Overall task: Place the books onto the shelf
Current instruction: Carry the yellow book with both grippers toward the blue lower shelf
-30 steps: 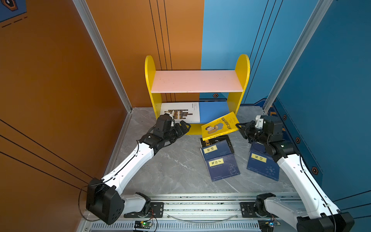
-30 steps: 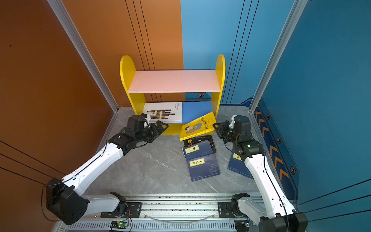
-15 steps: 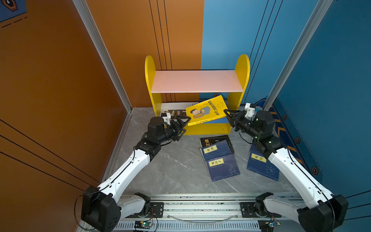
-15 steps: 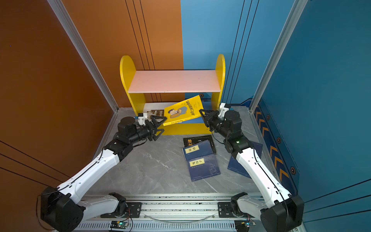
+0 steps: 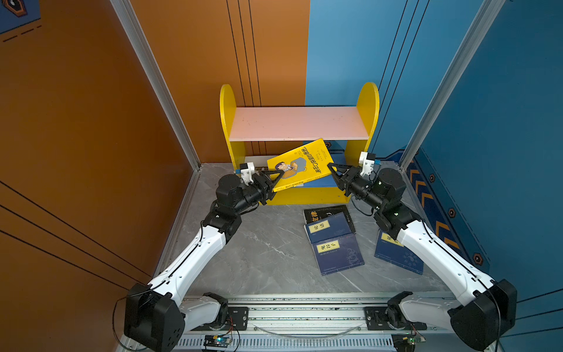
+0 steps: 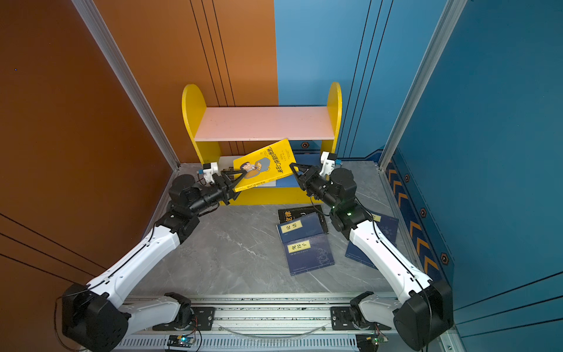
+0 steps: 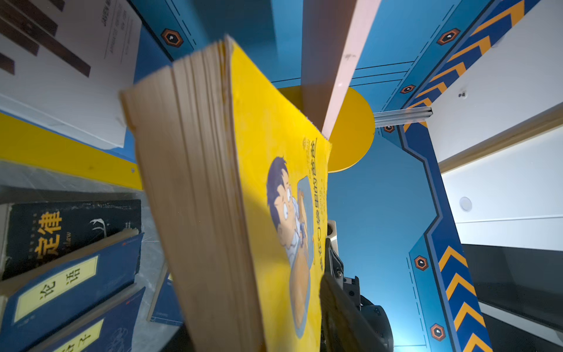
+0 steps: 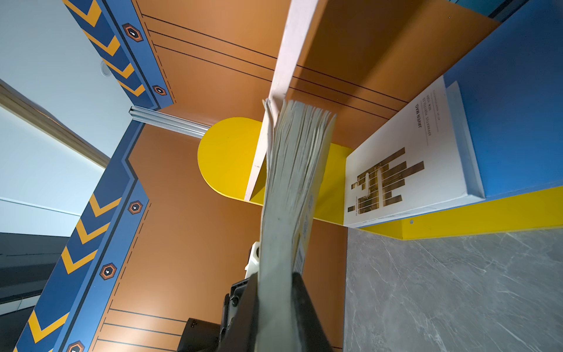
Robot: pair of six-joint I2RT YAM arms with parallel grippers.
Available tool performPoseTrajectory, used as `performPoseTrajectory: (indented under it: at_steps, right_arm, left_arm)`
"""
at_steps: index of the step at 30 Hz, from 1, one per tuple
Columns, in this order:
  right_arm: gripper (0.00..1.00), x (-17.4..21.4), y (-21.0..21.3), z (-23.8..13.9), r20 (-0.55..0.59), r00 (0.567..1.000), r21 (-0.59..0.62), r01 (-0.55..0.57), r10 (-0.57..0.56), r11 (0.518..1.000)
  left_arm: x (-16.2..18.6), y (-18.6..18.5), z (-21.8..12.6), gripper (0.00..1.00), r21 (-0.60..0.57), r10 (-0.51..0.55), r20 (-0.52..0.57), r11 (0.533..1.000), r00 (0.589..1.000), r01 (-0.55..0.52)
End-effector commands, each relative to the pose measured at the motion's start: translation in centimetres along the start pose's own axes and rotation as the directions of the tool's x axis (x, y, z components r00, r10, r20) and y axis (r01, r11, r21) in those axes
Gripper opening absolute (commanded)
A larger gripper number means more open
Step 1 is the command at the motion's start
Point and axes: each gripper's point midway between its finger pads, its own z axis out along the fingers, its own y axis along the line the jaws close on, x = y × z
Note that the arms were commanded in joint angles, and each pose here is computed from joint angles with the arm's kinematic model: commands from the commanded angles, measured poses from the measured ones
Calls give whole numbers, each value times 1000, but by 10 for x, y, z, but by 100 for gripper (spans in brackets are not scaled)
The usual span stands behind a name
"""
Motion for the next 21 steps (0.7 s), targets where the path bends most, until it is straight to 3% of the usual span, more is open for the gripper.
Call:
performPoseTrajectory:
  at_steps: [1,5,8,10,12,15,21]
  right_arm:
    - [8,4,22,1,-15,997,-100,71,-73,992]
    - [11,13,10,7,-60,996,-87,62,-67,994]
    - [21,18,0,12,-107,992,-68,54,-61,996]
    - [44,22,-12,14,-162,985,-34,54,-59,998]
    - [61,21,-28,13,-211,977,3,44,-43,999]
    - [76,18,-42,11,-283,959,12,15,-11,1000]
    - [78,36,-59,15,-447,893,12,-48,49,999]
  left_arm:
    - [-5,-11,-12,38,38,52,18,998,998,-53]
    - [-14,-8,-22,30,28,67,36,997,997,-68]
    - [-19,-5,-29,23,20,88,31,996,996,-89]
    - [-23,-2,-34,18,5,111,21,994,994,-111]
    - [-26,3,-40,10,-13,117,2,993,993,-117]
    - [-26,7,-46,4,-16,133,-55,991,990,-134]
    - [-19,1,-48,0,27,186,-150,983,971,-184]
